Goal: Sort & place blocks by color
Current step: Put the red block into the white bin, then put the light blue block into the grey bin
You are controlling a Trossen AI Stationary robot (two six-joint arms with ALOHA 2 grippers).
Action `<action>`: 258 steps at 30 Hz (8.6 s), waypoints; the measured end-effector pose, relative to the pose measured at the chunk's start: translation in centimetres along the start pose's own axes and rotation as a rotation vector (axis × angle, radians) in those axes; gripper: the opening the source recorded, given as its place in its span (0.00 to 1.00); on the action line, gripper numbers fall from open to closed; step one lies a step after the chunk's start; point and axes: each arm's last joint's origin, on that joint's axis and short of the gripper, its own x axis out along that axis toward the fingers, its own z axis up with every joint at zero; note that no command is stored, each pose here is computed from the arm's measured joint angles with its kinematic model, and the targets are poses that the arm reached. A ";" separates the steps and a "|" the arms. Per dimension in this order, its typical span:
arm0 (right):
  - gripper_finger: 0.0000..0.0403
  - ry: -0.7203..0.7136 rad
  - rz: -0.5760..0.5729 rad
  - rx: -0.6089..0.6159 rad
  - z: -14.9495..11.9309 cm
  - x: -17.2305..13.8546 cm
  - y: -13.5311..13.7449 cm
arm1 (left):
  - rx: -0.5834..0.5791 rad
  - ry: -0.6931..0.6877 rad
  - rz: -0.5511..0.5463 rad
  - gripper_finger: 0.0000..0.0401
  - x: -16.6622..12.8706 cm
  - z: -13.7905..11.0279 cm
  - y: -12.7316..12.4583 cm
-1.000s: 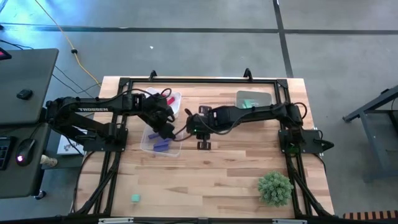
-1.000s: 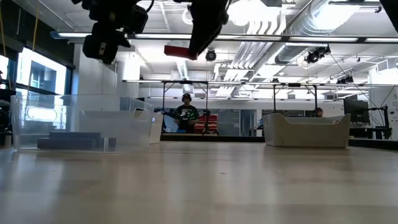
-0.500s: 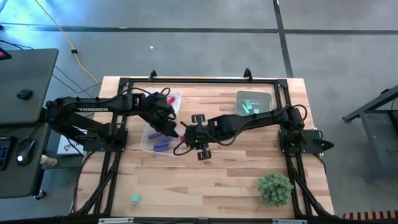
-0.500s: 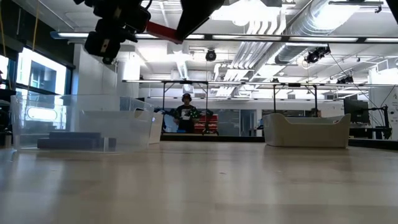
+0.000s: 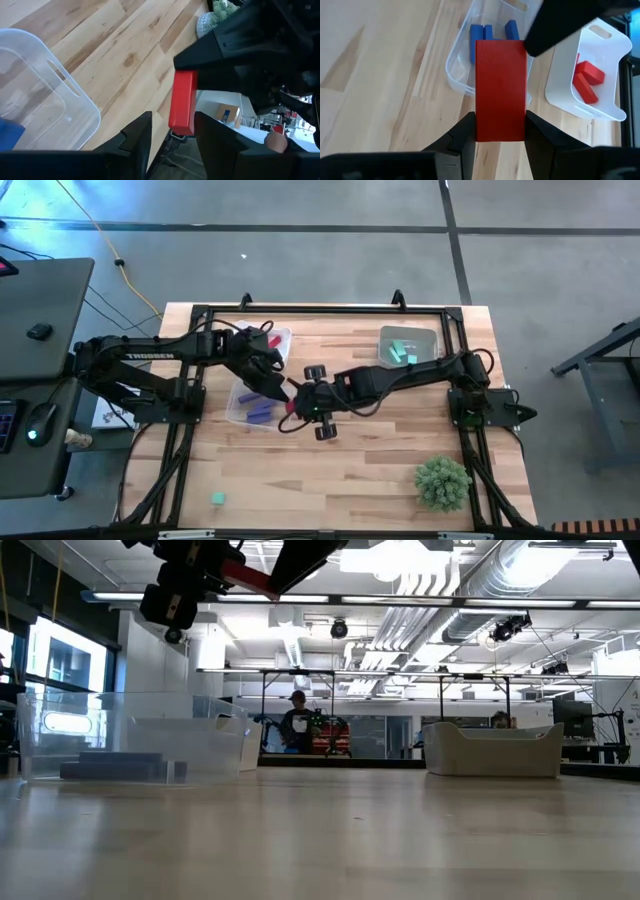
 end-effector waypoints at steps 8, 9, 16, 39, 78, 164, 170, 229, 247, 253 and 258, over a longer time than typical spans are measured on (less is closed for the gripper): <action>0.28 -0.045 -0.019 0.011 0.5 0.0 -0.1 | -0.005 -0.001 -0.002 0.34 0.0 0.0 0.0; 0.28 -0.050 -0.028 0.014 0.5 0.0 -0.1 | -0.006 -0.001 -0.003 0.34 0.0 0.0 0.0; 0.28 -0.070 -0.071 0.040 0.6 0.2 -1.2 | -0.006 -0.003 -0.002 0.34 0.0 0.0 0.0; 0.33 -0.044 -0.093 0.032 0.3 0.3 -1.9 | 0.079 -0.071 0.012 0.11 0.0 0.3 -0.2; 0.58 -0.046 -0.337 0.716 -1.0 0.7 -5.2 | 0.434 -0.330 0.672 0.10 -4.0 4.1 5.5; 0.58 -0.021 -0.259 0.817 -2.3 1.4 -8.9 | 0.350 -0.173 0.669 0.36 -6.8 3.5 4.0; 0.58 -0.020 -0.256 0.814 -2.3 1.4 -8.9 | 0.316 -0.161 0.629 0.36 -7.1 0.9 2.6; 0.58 0.092 -0.109 0.555 -2.9 1.5 -8.2 | 0.390 0.179 0.554 0.36 2.4 -24.1 -3.2; 0.58 0.085 -0.116 0.691 -2.9 1.5 -8.2 | 0.303 0.307 0.642 0.36 3.1 -27.5 -2.1; 0.58 0.082 -0.127 0.733 -2.9 1.5 -8.2 | 0.291 0.308 0.643 0.36 2.9 -28.0 -1.9; 0.58 0.079 -0.129 0.772 -2.9 1.5 -8.2 | 0.320 0.316 0.636 0.36 2.6 -28.6 -1.8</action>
